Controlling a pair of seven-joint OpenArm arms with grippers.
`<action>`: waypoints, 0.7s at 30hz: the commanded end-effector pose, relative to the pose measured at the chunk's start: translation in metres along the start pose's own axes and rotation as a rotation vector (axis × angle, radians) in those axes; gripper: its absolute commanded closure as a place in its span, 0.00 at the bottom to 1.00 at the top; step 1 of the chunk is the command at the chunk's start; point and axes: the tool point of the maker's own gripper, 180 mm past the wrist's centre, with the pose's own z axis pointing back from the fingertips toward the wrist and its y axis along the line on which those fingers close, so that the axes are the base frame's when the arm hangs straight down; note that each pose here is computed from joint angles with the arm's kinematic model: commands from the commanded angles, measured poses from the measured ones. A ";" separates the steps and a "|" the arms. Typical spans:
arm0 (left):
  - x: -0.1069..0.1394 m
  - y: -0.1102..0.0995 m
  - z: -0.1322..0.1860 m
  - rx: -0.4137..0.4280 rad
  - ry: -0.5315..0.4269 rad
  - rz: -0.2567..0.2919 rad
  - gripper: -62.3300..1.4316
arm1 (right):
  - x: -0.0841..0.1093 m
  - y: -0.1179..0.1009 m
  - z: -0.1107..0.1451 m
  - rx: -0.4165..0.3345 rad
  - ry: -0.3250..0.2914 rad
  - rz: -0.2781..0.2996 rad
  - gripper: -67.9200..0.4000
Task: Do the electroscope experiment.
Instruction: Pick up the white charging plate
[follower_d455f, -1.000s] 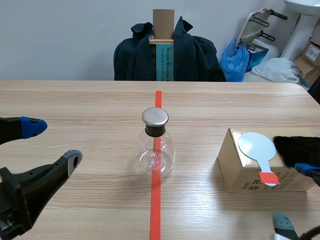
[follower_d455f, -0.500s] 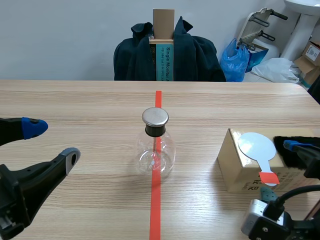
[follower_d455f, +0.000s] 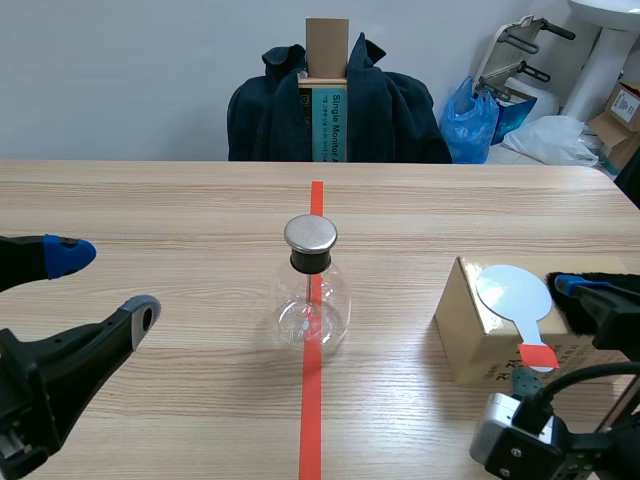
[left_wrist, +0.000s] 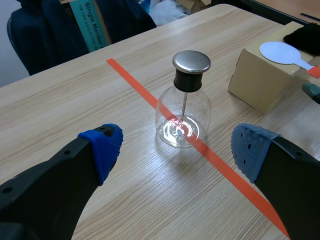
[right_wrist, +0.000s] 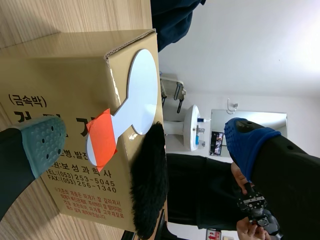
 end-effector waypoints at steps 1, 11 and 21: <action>0.009 0.000 -0.001 0.001 -0.034 0.003 0.24 | -0.002 -0.013 -0.004 -0.043 0.000 0.012 0.00; 0.009 0.000 -0.001 0.001 -0.034 0.003 0.24 | -0.004 -0.013 -0.004 -0.043 0.015 0.011 0.49; 0.008 0.000 -0.001 0.001 -0.034 0.003 0.24 | -0.006 -0.013 -0.004 -0.043 0.026 0.011 0.98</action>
